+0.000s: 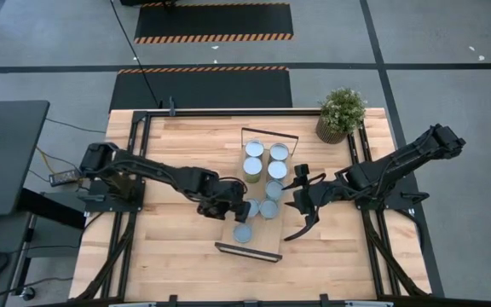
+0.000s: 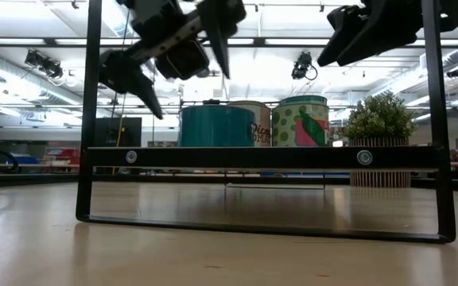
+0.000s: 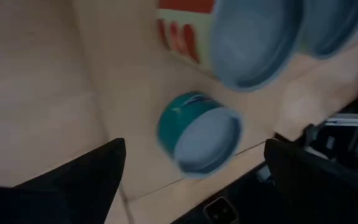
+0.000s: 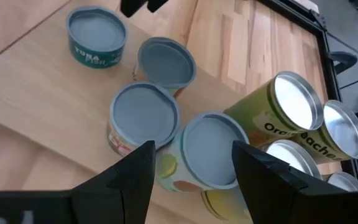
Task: Pick and place cans onto a shelf
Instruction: Put the canned tuna on the shelf
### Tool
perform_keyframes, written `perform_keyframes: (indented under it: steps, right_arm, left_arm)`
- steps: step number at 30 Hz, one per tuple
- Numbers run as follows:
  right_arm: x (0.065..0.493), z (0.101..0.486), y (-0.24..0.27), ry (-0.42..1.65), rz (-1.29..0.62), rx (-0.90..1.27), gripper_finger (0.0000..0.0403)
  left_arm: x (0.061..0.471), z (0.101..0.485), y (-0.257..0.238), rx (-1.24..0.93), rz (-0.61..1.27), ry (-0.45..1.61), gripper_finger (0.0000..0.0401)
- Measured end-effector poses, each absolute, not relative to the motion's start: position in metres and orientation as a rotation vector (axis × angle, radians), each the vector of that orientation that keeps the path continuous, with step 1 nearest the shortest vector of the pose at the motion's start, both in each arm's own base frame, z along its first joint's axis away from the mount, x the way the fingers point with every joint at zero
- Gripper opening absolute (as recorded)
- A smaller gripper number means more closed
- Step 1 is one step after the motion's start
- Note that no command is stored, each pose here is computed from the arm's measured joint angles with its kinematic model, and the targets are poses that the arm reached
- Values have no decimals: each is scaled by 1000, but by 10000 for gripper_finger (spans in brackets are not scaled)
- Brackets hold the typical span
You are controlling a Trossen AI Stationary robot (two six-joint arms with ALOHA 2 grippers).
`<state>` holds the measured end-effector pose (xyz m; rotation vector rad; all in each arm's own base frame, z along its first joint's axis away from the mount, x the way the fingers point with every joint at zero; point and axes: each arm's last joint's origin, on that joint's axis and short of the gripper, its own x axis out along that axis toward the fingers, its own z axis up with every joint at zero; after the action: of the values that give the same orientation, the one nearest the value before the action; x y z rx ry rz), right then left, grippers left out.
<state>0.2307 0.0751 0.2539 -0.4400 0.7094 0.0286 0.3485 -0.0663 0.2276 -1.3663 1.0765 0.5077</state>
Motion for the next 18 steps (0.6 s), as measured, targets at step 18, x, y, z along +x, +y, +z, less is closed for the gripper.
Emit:
perform_keyframes:
  steps: [18]
  right_arm:
    - [231, 253, 75, 716, 36, -459, 220]
  left_arm:
    - [361, 216, -91, -1424, 480, 1013, 389]
